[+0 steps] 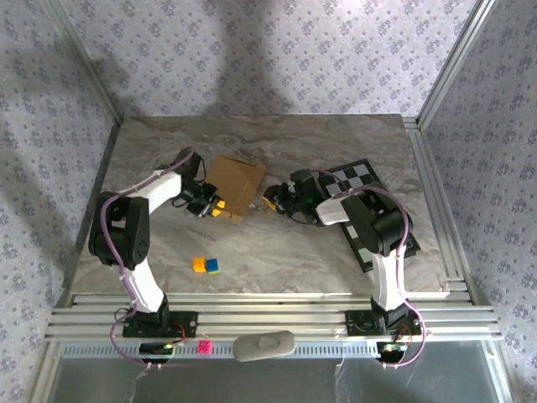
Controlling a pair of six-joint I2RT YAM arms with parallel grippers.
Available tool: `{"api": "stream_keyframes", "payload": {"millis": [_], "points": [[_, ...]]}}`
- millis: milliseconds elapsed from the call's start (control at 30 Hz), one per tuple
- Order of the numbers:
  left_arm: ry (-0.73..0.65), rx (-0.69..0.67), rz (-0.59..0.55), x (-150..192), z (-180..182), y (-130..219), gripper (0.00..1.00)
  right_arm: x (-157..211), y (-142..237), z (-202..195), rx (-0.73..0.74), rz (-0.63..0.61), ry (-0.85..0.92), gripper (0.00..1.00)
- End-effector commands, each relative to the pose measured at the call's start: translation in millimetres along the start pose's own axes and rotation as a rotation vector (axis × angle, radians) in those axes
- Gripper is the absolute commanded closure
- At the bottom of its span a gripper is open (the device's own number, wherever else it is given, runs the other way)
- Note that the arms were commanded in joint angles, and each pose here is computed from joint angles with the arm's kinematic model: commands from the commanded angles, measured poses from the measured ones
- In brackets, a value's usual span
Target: Fold the paper box
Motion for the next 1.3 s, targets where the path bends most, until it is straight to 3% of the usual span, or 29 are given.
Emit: {"api": "stream_keyframes", "payload": {"millis": [0, 367, 533, 567, 633, 733, 833, 1033, 1267], "points": [[0.019, -0.134, -0.069, -10.1, 26.2, -23.0, 0.99, -13.2, 2.1, 11.4, -0.024, -0.041, -0.002, 0.69], [0.025, -0.116, -0.07, -3.0, 22.4, -9.3, 1.0, -21.9, 7.7, 13.7, -0.018, -0.058, 0.027, 0.66], [0.048, 0.001, 0.007, 12.2, -3.5, 15.2, 1.0, -29.0, 21.4, 22.6, -0.063, -0.094, 0.029, 0.51], [0.043, 0.017, 0.023, 15.2, -9.0, 21.6, 1.0, -32.0, 25.2, 24.1, -0.052, -0.079, -0.007, 0.44], [0.042, 0.029, 0.058, 20.3, -14.4, 29.3, 1.0, -39.4, 32.7, 31.7, -0.065, -0.064, -0.019, 0.39], [0.047, 0.054, 0.111, 26.0, -19.6, 35.4, 1.0, -46.6, 51.0, 41.8, -0.053, -0.096, -0.03, 0.2], [0.073, 0.076, 0.151, 29.6, -20.7, 39.2, 1.0, -48.7, 60.3, 48.2, -0.018, -0.073, -0.026, 0.11], [0.092, 0.158, 0.205, 34.1, -30.7, 48.1, 1.0, -48.4, 51.4, 45.9, 0.001, 0.053, -0.147, 0.09], [0.112, 0.19, 0.221, 36.5, -33.9, 51.5, 1.0, -43.8, 31.6, 34.7, -0.003, 0.049, -0.262, 0.09]]}}
Point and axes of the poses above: each hand's point on the last joint's axis, 136 mm out from that joint toward the fingers, its own y axis back along the fingers, its own z axis along the line the jaws close on, x = y × z, the point moved 9 cm from there along y, back along the fingers, and after that the axes turned 14 degrees about y, right-handed, at the moved point
